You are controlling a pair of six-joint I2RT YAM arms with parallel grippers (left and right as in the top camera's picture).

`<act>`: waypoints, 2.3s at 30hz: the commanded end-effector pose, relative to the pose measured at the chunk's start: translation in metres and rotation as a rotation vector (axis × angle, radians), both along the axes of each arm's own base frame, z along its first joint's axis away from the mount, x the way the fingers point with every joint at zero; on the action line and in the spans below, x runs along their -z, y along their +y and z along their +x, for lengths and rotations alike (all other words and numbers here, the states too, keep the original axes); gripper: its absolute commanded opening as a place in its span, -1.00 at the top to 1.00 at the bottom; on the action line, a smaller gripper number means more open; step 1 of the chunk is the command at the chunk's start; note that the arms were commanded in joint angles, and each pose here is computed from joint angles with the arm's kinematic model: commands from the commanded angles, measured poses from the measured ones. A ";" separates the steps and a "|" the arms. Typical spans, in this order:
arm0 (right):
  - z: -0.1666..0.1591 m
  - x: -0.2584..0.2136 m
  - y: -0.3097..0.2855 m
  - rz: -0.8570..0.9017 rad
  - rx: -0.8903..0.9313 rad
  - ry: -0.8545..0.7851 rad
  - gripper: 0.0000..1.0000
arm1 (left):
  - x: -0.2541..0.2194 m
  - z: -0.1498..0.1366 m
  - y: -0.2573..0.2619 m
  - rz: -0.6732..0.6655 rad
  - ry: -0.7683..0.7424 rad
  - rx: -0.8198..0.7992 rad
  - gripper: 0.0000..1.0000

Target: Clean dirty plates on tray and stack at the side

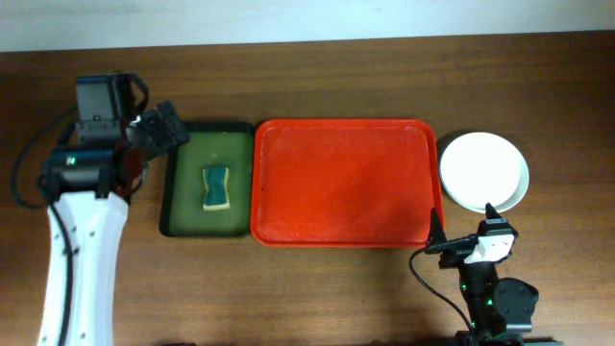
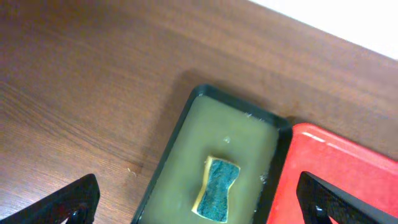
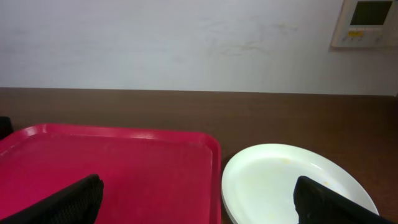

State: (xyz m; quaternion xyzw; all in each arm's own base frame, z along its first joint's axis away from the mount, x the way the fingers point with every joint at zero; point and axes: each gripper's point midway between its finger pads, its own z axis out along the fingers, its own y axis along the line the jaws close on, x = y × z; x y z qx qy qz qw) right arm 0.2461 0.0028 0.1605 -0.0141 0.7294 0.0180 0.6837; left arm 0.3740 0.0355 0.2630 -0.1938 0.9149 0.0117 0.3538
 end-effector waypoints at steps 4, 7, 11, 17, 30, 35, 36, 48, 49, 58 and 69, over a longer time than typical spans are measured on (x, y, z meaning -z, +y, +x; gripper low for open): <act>0.000 0.003 -0.003 0.008 0.018 0.007 -0.97 | -0.049 -0.028 -0.001 -0.004 -0.149 -0.006 -0.98; 0.000 0.003 -0.003 0.008 0.018 0.007 -0.97 | -0.047 -0.048 -0.001 -0.004 -0.164 -0.007 -0.98; 0.000 0.003 -0.003 0.008 0.018 0.007 -0.97 | 0.001 -0.086 -0.003 -0.006 -0.090 -0.007 -0.99; 0.000 0.003 -0.003 0.008 0.018 0.007 -0.97 | 0.119 -0.151 -0.005 -0.010 0.012 -0.007 -0.99; 0.000 0.003 -0.003 0.008 0.018 0.007 -0.97 | 0.058 -0.121 -0.016 -0.010 -0.892 0.062 -0.99; 0.000 0.003 -0.003 0.008 0.018 0.007 -0.97 | 0.083 -0.123 -0.016 -0.012 -0.855 0.061 -0.99; 0.000 0.003 -0.003 0.008 0.018 0.007 -0.97 | 0.094 -0.124 -0.016 -0.014 -0.824 0.061 -0.98; 0.000 0.003 -0.003 0.008 0.018 0.007 -0.97 | 0.106 -0.128 -0.029 0.186 -0.752 0.247 -0.99; 0.000 0.003 -0.003 0.008 0.018 0.007 -0.97 | 0.106 -0.128 -0.031 0.214 -0.749 0.277 -0.98; 0.000 0.003 -0.003 0.008 0.018 0.007 -0.97 | 0.106 -0.128 -0.044 0.331 -0.742 0.401 -0.99; 0.000 0.003 -0.003 0.008 0.018 0.007 -0.97 | 0.106 -0.128 -0.044 0.332 -0.742 0.400 -0.99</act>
